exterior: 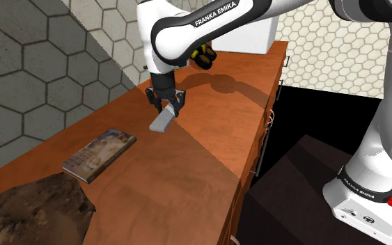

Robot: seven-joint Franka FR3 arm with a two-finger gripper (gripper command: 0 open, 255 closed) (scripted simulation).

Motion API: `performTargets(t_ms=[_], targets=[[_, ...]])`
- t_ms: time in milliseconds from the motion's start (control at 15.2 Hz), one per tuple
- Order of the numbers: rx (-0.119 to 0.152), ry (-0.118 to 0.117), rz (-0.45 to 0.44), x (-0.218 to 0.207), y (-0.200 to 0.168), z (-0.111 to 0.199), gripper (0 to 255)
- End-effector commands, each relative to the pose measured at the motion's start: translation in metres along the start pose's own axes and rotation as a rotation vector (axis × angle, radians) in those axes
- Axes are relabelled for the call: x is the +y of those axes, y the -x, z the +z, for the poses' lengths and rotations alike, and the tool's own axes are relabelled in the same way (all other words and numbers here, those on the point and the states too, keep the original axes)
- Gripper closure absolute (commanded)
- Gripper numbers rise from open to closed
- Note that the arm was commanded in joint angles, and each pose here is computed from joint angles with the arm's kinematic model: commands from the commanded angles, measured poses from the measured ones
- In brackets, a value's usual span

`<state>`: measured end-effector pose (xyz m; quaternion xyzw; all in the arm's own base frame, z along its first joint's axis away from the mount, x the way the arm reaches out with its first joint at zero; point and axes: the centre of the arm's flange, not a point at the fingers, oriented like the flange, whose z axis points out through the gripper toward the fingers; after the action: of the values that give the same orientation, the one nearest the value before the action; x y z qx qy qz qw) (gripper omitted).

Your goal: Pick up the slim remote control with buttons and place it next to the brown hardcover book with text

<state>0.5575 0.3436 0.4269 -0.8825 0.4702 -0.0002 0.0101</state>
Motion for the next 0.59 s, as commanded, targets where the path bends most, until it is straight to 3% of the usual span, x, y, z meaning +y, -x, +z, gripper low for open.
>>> performTargets(t_ms=[0,528], targets=[[0.0,0.0,0.001,-0.003,0.004,0.008,255],[0.0,0.0,0.001,-0.003,0.004,0.05,255]])
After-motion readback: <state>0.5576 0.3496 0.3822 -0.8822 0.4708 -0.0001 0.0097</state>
